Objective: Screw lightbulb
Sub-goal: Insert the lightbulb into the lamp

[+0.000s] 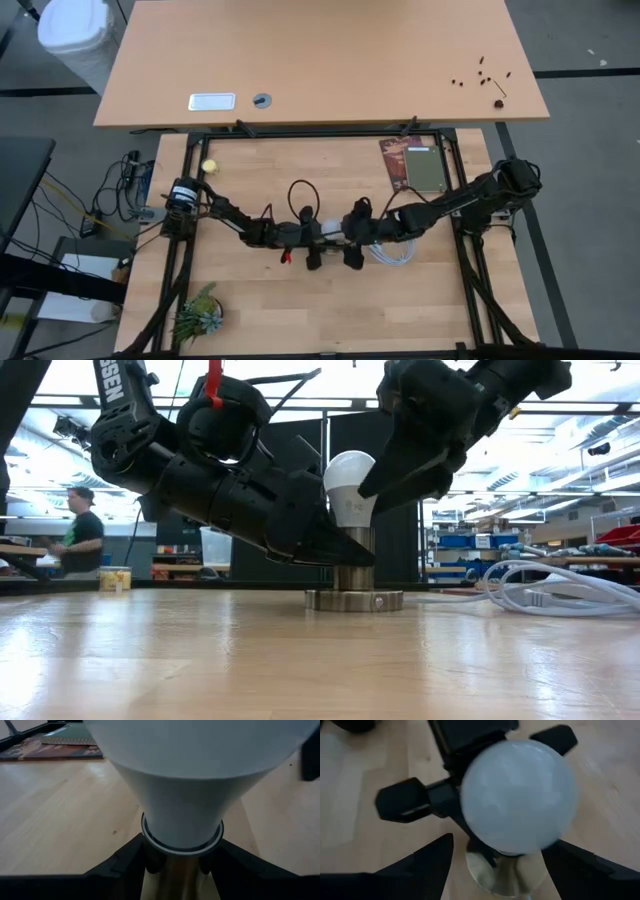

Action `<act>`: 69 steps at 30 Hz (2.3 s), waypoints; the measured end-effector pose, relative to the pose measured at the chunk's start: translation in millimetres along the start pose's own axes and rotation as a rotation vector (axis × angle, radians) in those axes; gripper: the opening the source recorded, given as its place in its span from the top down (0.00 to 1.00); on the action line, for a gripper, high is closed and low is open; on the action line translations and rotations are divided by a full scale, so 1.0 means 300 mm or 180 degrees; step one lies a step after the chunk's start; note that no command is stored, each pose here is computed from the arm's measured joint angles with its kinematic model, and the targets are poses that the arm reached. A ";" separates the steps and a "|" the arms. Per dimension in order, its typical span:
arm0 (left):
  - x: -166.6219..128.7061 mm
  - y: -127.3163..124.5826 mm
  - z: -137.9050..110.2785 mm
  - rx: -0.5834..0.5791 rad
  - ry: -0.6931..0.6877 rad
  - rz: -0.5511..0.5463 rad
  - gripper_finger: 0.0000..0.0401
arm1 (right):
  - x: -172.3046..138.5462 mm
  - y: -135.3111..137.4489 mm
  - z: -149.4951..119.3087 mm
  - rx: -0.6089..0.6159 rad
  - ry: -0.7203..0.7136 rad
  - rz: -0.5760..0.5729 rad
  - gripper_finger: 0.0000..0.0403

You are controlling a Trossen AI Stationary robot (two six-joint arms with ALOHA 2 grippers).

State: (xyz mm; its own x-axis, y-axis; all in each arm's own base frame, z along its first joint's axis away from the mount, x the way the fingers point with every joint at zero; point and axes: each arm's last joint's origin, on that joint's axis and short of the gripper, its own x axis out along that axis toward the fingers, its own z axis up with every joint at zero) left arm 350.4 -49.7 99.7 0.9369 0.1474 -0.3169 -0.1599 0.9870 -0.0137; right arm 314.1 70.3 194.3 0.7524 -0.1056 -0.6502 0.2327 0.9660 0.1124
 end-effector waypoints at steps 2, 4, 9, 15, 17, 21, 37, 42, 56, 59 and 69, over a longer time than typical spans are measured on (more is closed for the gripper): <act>0.000 0.000 0.000 -0.0015 0.0000 0.0006 0.52 | -0.005 0.018 -0.005 -0.0052 -0.0014 0.0051 0.23; -0.001 -0.002 0.000 -0.0050 -0.0004 0.0037 0.52 | -0.011 0.037 -0.012 -0.0104 -0.0022 0.0121 0.23; 0.000 0.007 -0.001 -0.0071 -0.0008 0.0195 0.52 | -0.030 0.097 -0.026 -0.0229 0.0002 0.0524 0.23; 0.000 0.005 -0.002 -0.0077 -0.0004 0.0201 0.52 | -0.033 0.096 -0.038 -0.0218 0.0003 0.0267 0.23; 0.000 0.004 -0.001 -0.0073 -0.0001 0.0136 0.52 | -0.028 0.076 -0.042 -0.0168 0.0045 0.0065 0.23; 0.000 0.001 -0.002 -0.0044 0.0011 0.0048 0.52 | -0.016 0.034 -0.032 -0.0113 0.0156 -0.0073 0.23; -0.001 -0.003 0.001 0.0037 -0.0007 -0.0019 0.52 | -0.038 -0.026 0.099 -0.0700 0.0513 0.0060 0.15; -0.001 -0.004 0.001 0.0037 -0.0010 -0.0029 0.52 | -0.025 -0.018 0.106 -0.0761 0.0400 0.0098 0.08; -0.001 -0.003 -0.001 0.0042 0.0016 -0.0016 0.52 | 0.109 0.014 0.202 -0.1082 0.1094 -0.0072 0.07; -0.001 -0.003 -0.002 0.0042 0.0018 -0.0016 0.52 | 0.123 0.029 0.234 -0.1180 0.1262 -0.0095 0.07; -0.001 -0.003 -0.002 0.0041 0.0024 -0.0015 0.52 | 0.197 0.046 0.289 -0.1321 0.1825 0.0075 0.08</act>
State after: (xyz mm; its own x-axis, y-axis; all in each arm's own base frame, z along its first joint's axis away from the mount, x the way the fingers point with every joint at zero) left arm 350.0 -50.8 99.3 0.9353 0.1425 -0.3240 -0.1515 0.9884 -0.0029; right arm 415.1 56.9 222.4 0.2848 -0.0528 -0.9571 -0.1196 0.9887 -0.0901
